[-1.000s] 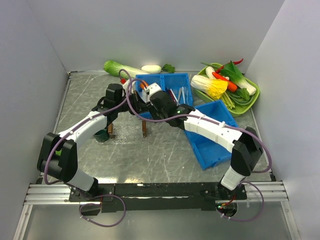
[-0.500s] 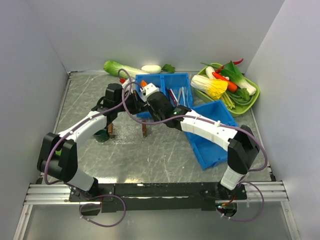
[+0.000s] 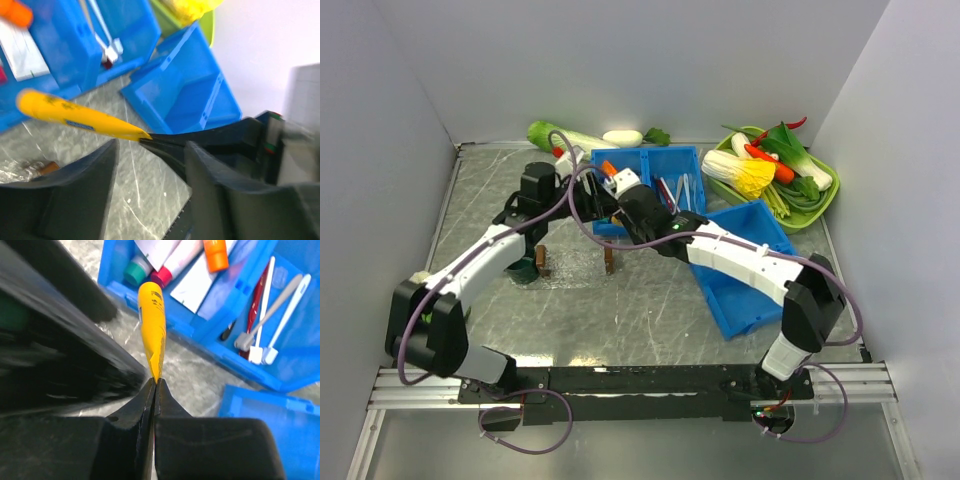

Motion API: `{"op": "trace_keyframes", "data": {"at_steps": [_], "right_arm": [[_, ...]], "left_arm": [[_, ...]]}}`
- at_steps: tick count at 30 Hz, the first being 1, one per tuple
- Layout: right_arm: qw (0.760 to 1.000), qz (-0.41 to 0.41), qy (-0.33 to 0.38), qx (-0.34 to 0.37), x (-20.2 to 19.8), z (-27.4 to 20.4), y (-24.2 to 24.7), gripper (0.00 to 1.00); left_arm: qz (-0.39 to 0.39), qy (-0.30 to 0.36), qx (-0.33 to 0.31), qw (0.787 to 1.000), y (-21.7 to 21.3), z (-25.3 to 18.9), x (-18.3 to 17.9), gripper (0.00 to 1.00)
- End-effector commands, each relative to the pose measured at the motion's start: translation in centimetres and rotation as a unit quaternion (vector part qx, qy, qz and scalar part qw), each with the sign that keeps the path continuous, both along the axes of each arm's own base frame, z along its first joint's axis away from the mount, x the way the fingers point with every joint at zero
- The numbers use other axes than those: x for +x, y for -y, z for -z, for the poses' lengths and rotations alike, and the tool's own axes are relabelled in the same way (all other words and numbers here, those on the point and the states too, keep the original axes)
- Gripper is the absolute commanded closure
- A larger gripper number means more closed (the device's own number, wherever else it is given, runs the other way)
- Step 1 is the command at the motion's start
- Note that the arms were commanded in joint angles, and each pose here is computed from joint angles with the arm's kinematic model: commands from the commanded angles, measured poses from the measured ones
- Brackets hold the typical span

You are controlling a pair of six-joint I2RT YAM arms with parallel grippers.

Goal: Prepare toiletry sets of a toothbrush and toothpaste on the tray

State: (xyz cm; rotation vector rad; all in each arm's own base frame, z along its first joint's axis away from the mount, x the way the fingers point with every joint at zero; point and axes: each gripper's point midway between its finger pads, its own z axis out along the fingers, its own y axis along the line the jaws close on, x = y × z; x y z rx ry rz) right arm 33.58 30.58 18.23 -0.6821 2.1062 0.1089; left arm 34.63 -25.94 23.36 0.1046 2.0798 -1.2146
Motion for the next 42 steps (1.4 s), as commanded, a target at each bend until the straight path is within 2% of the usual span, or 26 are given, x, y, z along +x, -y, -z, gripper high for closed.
{"op": "trace_keyframes", "data": {"at_steps": [1, 4, 7, 10, 13, 15, 20, 22, 25, 34, 38, 42], "right_arm": [[0.999, 0.018, 0.03, 0.041, -1.5, -6.0, 2.4, 1.0], [0.999, 0.01, 0.014, 0.047, -3.0, -7.3, 3.3, 1.0], [0.998, -0.017, -0.015, 0.055, -5.1, -8.2, 4.1, 1.0], [0.996, -0.051, -0.043, 0.066, -7.2, -8.8, 4.5, 1.0], [0.989, -0.097, -0.08, 0.081, -10.1, -9.1, 4.7, 1.0], [0.982, -0.128, -0.101, 0.093, -11.8, -9.2, 4.6, 1.0], [0.961, -0.19, -0.143, 0.144, -15.7, -10.6, 4.0, 1.0], [0.954, -0.199, -0.163, 0.152, -16.5, -10.5, 3.8, 1.0], [0.946, -0.21, -0.188, 0.158, -17.3, -10.0, 3.2, 1.0], [0.935, -0.233, -0.199, 0.179, -18.1, -10.6, 2.5, 1.0], [0.932, -0.239, -0.209, 0.174, -18.3, -10.2, 2.4, 1.0], [0.93, -0.243, -0.215, 0.17, -18.4, -9.8, 2.3, 1.0]], "left_arm": [[-0.019, 0.109, -0.014, 0.994, -1.7, -6.1, 0.7, 0.29], [-0.022, 0.142, -0.003, 0.99, -2.3, -6.9, 0.5, 0.19], [-0.019, 0.177, 0.013, 0.984, -2.7, -7.6, 0.3, 0.16], [0.02, 0.233, 0.017, 0.972, -2.5, -9.3, -1.2, 0.16], [0.118, 0.281, 0.0, 0.953, -1.0, -10.3, -4.6, 0.16], [0.189, 0.315, -0.013, 0.93, -0.3, -10.6, -7.4, 0.15], [0.313, 0.327, -0.01, 0.892, 2.4, -8.5, -13.6, 0.13], [0.367, 0.303, -0.023, 0.879, 3.6, -7.3, -16.2, 0.14], [0.406, 0.273, -0.033, 0.872, 4.4, -6.1, -17.9, 0.17], [0.406, 0.258, -0.018, 0.877, 5.1, -4.7, -18.2, 0.34], [0.406, 0.252, -0.02, 0.878, 5.5, -4.5, -18.2, 0.47], [0.415, 0.246, -0.029, 0.875, 6.0, -4.3, -18.6, 0.51]]}}
